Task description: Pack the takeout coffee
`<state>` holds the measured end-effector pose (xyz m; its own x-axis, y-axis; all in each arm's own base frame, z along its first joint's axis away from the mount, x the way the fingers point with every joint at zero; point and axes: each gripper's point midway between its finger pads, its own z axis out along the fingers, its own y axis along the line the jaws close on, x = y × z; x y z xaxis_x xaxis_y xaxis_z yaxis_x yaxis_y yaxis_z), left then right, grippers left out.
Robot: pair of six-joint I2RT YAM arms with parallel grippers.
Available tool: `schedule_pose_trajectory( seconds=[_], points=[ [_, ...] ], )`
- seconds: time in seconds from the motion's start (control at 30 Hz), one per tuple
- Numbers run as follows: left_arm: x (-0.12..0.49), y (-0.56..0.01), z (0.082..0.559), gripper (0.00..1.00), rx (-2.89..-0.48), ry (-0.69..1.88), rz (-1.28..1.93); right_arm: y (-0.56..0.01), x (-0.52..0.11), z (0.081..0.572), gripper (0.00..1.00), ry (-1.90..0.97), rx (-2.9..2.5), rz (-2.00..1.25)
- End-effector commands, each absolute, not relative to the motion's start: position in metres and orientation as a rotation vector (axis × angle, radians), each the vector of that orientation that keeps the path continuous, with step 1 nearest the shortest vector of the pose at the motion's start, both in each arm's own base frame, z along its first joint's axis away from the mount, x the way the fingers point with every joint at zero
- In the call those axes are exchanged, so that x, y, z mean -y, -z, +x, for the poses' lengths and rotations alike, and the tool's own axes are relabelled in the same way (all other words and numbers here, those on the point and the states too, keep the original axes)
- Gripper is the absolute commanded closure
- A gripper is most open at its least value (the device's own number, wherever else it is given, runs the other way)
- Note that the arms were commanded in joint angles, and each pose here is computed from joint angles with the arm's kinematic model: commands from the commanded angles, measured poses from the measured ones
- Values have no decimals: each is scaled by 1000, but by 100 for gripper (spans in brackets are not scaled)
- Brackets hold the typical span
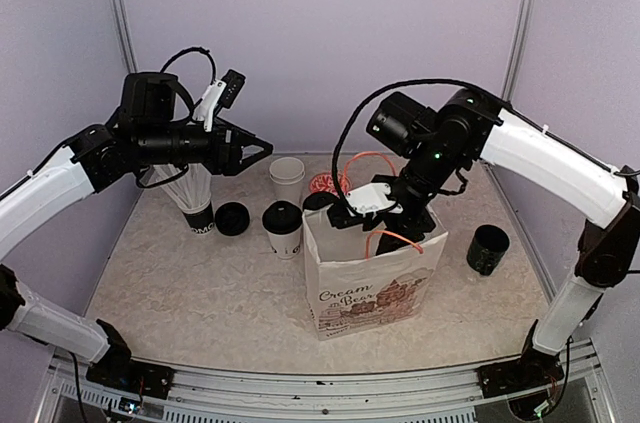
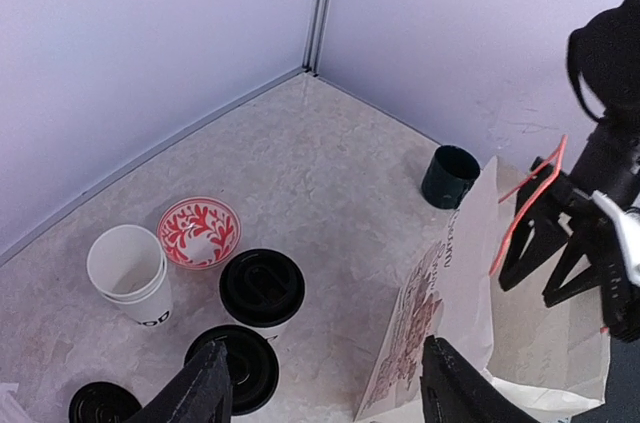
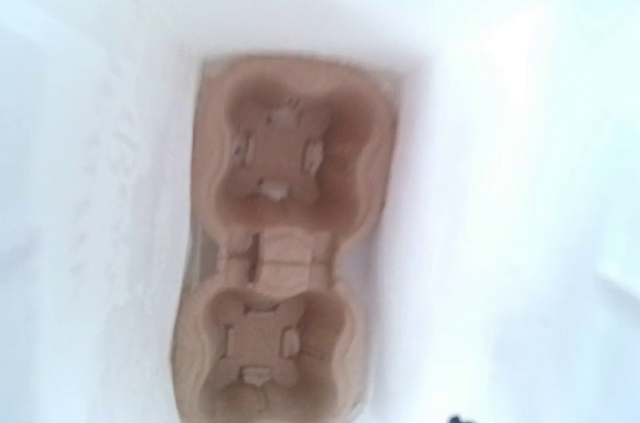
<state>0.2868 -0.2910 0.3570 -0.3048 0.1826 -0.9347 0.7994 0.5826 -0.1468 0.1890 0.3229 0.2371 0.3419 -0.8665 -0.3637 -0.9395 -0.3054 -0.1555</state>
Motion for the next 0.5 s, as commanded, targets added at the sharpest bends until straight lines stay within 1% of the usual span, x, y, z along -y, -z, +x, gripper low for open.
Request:
schedule_pose_trajectory(
  seconds=[0.0,0.13,0.2,0.3,0.4,0.47],
  points=[
    [281,-344,302,36,-1946,650,726,-277,-316,181,46,-391,-1527,-2202],
    [271,-318,313,32,-2084,517,678,-295,-311,179,46,-428,-1505,-2151],
    [266,-310,315,28,-2136,449,666,-301,-308,178,47,-433,-1492,-2133],
    [258,-297,325,18,-2192,336,631,-313,-305,176,47,-448,-1474,-2104],
    [253,-292,334,13,-2204,263,598,-325,-300,177,47,-443,-1453,-2072],
    [251,-288,338,7,-2218,233,592,-331,-296,179,48,-445,-1452,-2047]
  ],
)
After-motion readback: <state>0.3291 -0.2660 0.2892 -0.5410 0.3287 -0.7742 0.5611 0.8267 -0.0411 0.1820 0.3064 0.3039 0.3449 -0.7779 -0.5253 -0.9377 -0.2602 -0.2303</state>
